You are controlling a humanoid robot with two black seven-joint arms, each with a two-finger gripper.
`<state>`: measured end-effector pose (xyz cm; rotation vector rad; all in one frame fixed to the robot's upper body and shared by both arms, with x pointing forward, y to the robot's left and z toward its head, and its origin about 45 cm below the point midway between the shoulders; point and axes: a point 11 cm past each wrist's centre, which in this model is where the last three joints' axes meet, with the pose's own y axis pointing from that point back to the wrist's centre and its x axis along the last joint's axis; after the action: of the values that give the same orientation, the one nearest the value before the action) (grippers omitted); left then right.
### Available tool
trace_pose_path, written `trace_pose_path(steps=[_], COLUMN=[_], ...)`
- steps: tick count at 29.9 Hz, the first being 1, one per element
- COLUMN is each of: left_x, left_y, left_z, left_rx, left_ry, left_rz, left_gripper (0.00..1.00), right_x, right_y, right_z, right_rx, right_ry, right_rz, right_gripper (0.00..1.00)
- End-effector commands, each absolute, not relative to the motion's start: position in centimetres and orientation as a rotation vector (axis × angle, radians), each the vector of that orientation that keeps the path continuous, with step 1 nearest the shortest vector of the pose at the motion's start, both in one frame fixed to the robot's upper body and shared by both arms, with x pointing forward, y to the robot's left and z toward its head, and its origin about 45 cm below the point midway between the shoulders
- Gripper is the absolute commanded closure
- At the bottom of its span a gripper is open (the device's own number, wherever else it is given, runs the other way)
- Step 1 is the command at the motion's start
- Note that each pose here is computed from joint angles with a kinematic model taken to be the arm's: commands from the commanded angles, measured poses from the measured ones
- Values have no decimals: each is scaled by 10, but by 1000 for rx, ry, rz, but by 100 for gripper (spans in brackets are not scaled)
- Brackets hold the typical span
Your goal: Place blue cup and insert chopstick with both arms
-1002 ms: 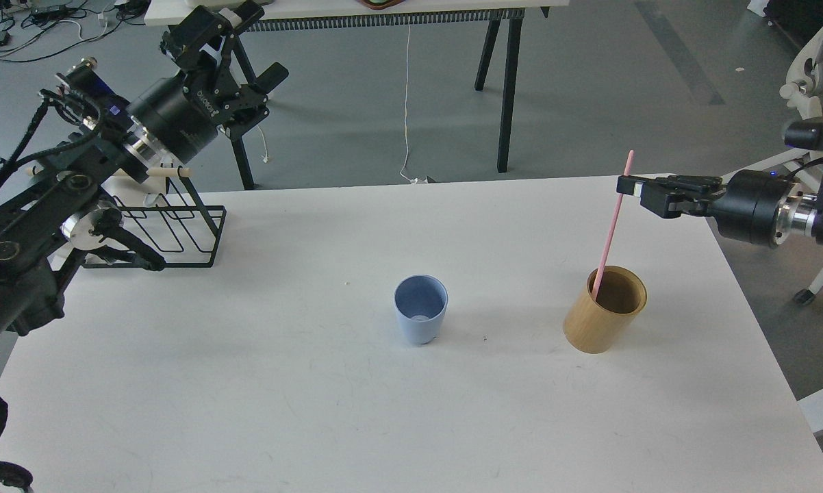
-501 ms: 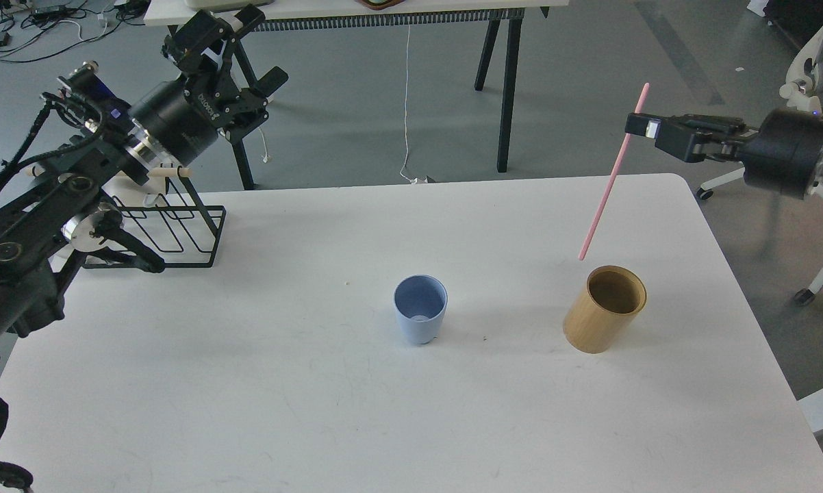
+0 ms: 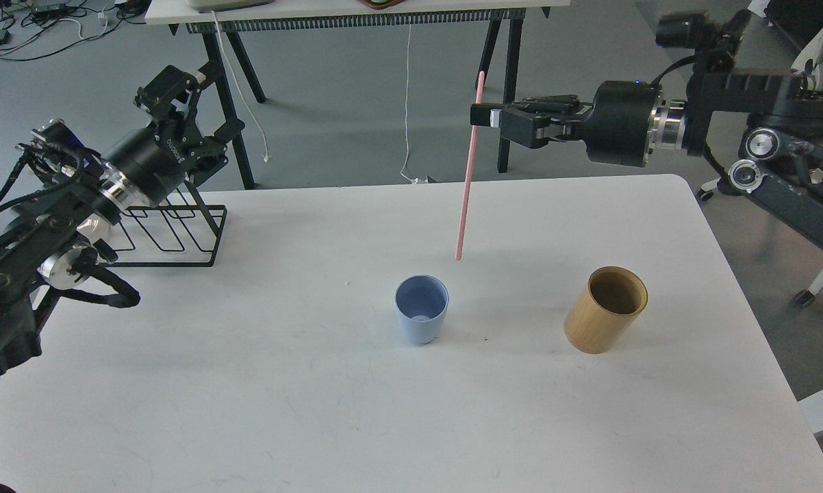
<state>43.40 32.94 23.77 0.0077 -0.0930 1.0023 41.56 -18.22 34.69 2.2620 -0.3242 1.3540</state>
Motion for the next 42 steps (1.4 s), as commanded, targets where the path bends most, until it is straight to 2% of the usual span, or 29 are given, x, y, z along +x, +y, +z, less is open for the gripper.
trace_pose_path(steps=[1,9,25,34,37,40,42], left_x=[430,429,428,429,429,428,428], left_y=[332,333,330,331,331,332,332], left_z=[230,228,224,221,221,220,220], left_rx=[18,21,18,22,24,25,25], left_ry=[-79,-75,-65,-59,-58,-56,-56], left_rz=[1008,1009,1008,1015,1016,1016,1016], left_gripper=[1,1,1,1,1,1,1], right_x=[417,417,418,412,410,411,412], right_y=[-163,-151,-129,-131,-126,-124,-123], right_z=[329,297,273,243,242,245,246], right_rx=[2268,2238,2258,2215,2222,2226,2232], right_ry=[-274,-222,-245,-197,-190,-203,-212], right_rz=[1342,1331,1350,1341,1344,1356,1358], right_gripper=[100,100,99,97,90,75,69])
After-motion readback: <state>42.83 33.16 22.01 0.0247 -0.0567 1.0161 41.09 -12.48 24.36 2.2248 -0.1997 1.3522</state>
